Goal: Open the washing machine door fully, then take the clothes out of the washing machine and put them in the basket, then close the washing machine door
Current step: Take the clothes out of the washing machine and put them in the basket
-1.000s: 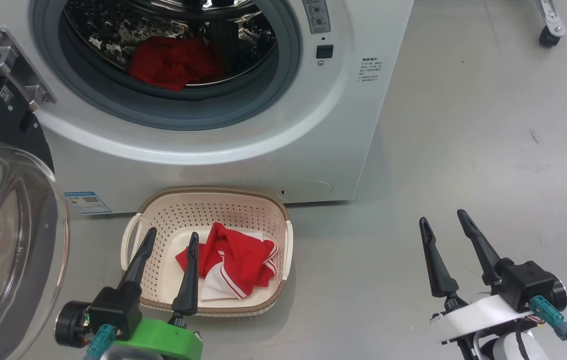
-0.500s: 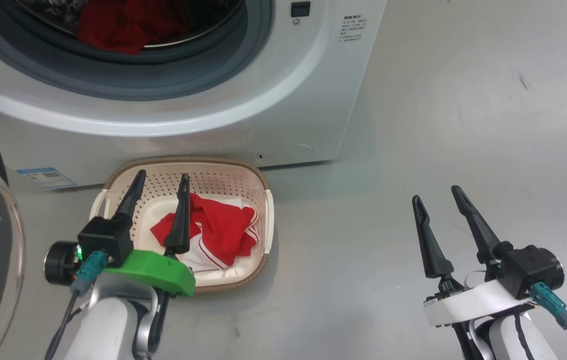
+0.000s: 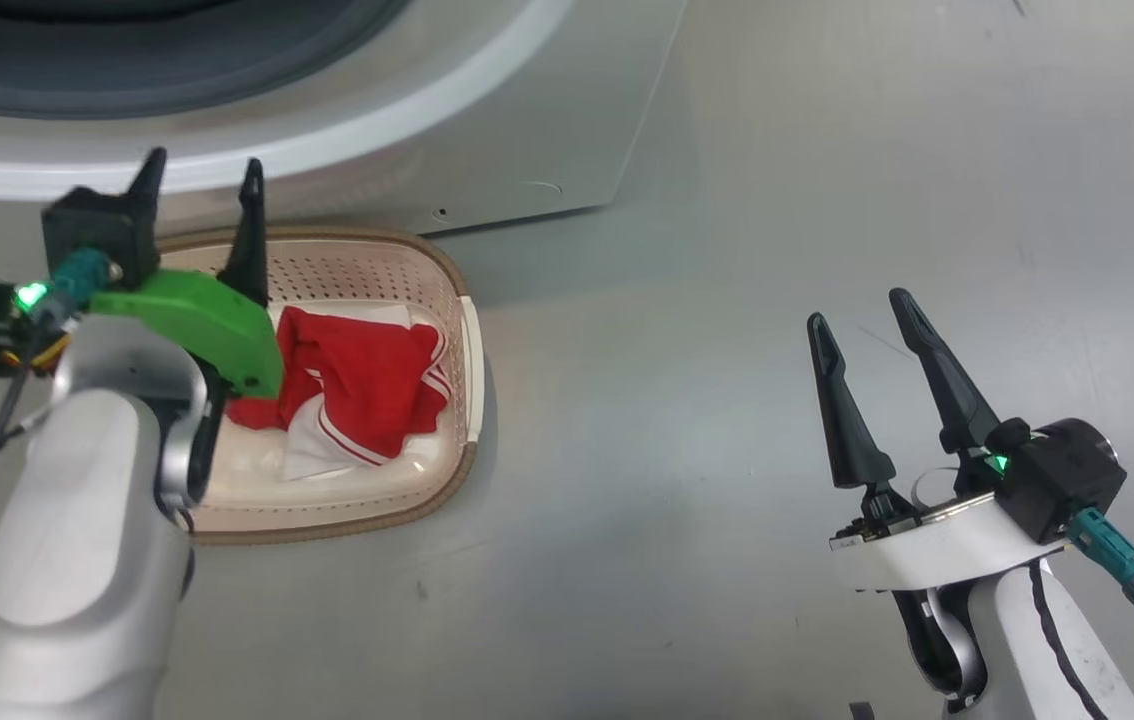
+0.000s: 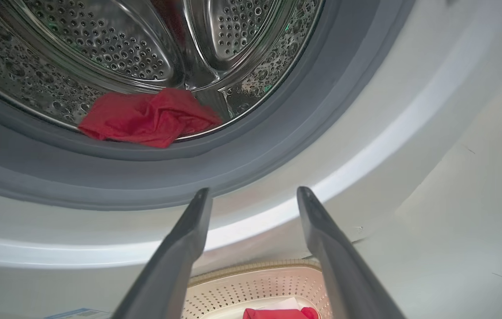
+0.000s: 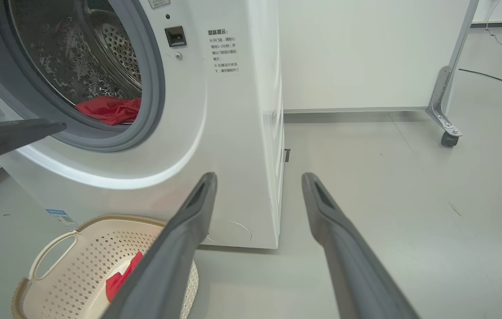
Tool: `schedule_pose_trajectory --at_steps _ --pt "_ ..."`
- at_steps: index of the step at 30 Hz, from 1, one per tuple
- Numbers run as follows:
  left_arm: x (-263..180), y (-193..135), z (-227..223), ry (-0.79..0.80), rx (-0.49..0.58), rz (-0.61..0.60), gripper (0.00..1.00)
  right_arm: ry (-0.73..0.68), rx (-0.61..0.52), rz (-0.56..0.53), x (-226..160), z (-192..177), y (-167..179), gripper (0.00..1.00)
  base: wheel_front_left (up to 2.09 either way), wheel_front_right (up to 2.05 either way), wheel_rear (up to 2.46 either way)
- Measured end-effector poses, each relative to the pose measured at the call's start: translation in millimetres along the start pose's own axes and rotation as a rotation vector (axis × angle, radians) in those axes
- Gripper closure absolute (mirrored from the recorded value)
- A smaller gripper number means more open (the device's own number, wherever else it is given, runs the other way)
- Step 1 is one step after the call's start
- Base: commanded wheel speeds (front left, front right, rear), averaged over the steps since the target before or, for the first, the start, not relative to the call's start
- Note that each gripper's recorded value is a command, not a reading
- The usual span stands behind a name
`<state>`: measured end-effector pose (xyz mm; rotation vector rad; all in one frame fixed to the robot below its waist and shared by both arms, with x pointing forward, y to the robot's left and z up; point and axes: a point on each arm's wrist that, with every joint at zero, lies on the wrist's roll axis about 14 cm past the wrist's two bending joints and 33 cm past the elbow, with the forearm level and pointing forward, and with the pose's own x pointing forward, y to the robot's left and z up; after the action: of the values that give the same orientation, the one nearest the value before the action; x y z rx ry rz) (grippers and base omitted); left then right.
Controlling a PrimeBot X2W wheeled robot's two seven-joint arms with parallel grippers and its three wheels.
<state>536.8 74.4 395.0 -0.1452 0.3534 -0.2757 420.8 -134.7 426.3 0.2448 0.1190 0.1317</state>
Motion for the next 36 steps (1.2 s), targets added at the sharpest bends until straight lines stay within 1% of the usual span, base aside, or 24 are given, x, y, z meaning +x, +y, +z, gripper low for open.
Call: schedule_pose_trajectory --at_steps 1,7,15,17,22,27,32,36 --pt "0.0 0.0 0.0 0.000 0.000 0.000 0.00 0.000 0.000 0.000 0.0 0.0 0.0 0.00 0.00 0.00 0.00" --pt "45.9 14.0 -4.2 0.069 0.041 0.003 0.00 0.018 0.018 -0.010 14.6 -10.8 -7.3 0.00 0.00 0.00 0.00" --pt "94.0 40.2 -4.6 0.147 0.153 0.020 0.00 0.050 0.062 -0.039 21.2 -25.3 -18.2 0.00 0.00 0.00 0.00" --pt "104.2 43.4 -3.0 0.158 0.164 0.019 0.00 0.062 0.073 -0.050 20.1 -29.2 -21.3 0.00 0.00 0.00 0.00" --pt "128.4 46.5 4.5 0.165 0.172 0.017 0.00 0.084 0.083 -0.075 19.6 -37.4 -29.3 0.00 0.00 0.00 0.00" --pt "147.2 60.8 18.0 0.137 0.165 0.046 0.00 0.098 0.087 -0.081 21.9 -42.8 -31.8 0.00 0.00 0.00 0.00" --pt "161.8 65.0 14.3 0.159 0.131 0.057 0.00 0.119 0.103 -0.106 19.9 -50.5 -38.1 0.00 0.00 0.00 0.00" --pt "170.3 81.6 11.2 0.190 0.143 0.090 0.00 0.122 0.110 -0.113 24.3 -53.3 -41.3 0.00 0.00 0.00 0.00"
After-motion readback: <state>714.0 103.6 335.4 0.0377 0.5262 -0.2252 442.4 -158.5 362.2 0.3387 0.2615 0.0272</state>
